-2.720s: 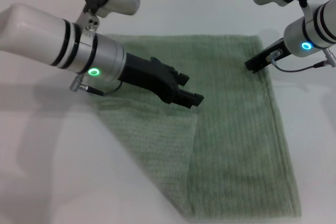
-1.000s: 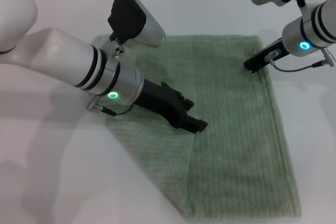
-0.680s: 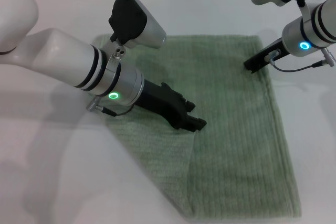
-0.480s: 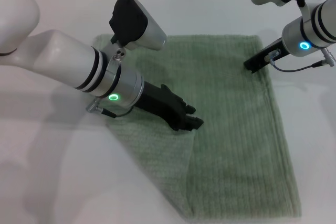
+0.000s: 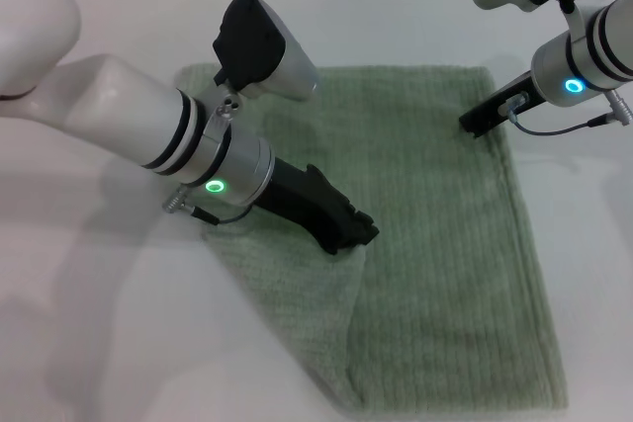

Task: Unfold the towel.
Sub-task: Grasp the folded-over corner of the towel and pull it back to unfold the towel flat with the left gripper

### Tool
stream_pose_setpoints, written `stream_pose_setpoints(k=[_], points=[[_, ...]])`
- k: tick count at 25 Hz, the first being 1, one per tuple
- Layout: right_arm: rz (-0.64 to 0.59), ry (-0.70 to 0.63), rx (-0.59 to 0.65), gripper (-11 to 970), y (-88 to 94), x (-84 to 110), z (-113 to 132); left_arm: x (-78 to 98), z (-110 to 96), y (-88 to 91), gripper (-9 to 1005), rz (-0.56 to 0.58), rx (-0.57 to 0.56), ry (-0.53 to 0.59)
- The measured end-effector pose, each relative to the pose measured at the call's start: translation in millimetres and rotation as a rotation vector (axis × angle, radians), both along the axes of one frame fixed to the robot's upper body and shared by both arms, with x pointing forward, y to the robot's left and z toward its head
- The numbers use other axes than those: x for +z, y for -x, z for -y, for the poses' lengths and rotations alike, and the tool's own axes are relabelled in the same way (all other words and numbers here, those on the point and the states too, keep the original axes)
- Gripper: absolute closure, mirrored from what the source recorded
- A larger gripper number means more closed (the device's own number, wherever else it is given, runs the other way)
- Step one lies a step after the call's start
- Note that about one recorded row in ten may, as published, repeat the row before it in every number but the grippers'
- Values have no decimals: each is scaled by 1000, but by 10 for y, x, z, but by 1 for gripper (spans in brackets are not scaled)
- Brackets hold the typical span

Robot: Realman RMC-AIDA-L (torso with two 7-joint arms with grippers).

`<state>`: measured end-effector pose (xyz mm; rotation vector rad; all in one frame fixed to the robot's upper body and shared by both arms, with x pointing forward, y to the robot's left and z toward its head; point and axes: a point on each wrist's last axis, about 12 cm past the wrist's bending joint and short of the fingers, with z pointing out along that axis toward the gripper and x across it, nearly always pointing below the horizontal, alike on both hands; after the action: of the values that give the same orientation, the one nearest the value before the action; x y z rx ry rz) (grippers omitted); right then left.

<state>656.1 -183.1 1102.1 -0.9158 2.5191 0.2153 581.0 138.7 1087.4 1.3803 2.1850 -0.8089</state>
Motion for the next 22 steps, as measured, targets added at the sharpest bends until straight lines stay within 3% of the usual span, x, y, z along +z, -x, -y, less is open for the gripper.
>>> stream_pose_setpoints(k=[5, 22], points=[[3, 0, -1, 959, -3, 1, 0, 90, 9, 5, 906, -8, -30, 20], [4, 2, 1, 960, -4, -2, -9, 391, -277, -19, 930, -45, -91, -40]])
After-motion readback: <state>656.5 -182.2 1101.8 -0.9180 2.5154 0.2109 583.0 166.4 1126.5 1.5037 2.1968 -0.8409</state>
